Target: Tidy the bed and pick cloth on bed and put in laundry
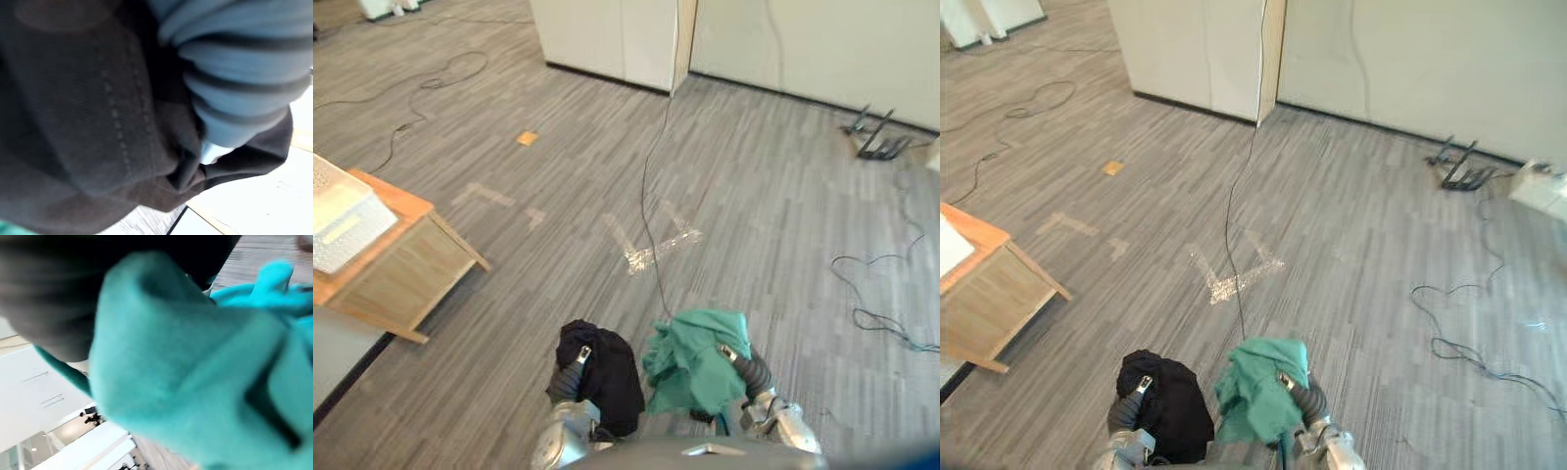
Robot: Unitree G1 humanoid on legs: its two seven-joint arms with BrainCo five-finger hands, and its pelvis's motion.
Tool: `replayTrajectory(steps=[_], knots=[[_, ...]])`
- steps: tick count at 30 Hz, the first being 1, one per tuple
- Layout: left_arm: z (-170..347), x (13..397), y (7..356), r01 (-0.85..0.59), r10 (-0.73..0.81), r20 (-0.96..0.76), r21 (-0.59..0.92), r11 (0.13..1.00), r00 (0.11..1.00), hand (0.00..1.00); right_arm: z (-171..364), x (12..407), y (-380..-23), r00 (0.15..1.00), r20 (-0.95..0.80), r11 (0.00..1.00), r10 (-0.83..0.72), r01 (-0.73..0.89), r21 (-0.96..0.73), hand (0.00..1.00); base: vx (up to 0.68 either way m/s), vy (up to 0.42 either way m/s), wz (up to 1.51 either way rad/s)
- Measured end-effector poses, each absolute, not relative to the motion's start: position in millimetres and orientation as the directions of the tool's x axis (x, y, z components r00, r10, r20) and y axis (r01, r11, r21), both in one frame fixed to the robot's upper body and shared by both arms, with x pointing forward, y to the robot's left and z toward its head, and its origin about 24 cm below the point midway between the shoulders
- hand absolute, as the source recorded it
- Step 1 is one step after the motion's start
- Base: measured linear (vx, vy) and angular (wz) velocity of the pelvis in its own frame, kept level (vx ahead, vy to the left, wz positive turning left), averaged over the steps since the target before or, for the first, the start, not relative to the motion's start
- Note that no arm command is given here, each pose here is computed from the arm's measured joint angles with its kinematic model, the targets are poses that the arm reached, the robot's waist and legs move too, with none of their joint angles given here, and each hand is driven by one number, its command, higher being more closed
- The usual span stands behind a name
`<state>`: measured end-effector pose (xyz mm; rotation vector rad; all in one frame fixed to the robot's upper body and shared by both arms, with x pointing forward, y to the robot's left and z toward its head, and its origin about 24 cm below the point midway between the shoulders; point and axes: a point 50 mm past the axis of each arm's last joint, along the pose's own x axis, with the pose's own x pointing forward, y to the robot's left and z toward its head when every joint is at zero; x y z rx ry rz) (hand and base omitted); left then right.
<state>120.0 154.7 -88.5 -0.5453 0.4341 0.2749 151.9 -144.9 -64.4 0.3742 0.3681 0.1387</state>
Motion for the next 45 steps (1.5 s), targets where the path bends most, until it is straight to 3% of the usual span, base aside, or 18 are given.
replayTrajectory(steps=[10, 19, 29, 38, 45], knots=[[-88, 112, 143, -0.308, 0.069, -0.446, -0.491, 0.815, 0.893, 1.0, -64, 153, -167, 0.932, -0.316, 0.926, 0.179, -0.051, 0.374, 1.0, 0.33, -0.178, -0.41], [-79, 129, 120, -0.264, 0.019, -0.415, -0.541, 0.799, 0.909, 1.0, -68, 122, -174, 0.916, -0.379, 0.935, 0.135, 0.009, 0.354, 1.0, 0.49, 0.044, 0.39], [-83, 126, 152, -0.39, 0.175, -0.456, -0.435, 0.812, 0.873, 1.0, -69, 134, -157, 0.916, -0.355, 0.931, 0.186, -0.049, 0.363, 1.0, 0.57, 0.097, 0.69], [-78, 152, 164, -0.413, 0.229, -0.427, -0.413, 0.812, 0.875, 1.0, -84, 122, -147, 0.883, -0.428, 0.93, 0.191, -0.024, 0.366, 1.0, 0.34, -0.262, 1.46], [-93, 124, 165, -0.466, 0.223, -0.507, -0.424, 0.776, 0.833, 1.0, -84, 122, -151, 0.891, -0.432, 0.922, 0.141, 0.041, 0.385, 1.0, 0.23, -0.374, 0.85]])
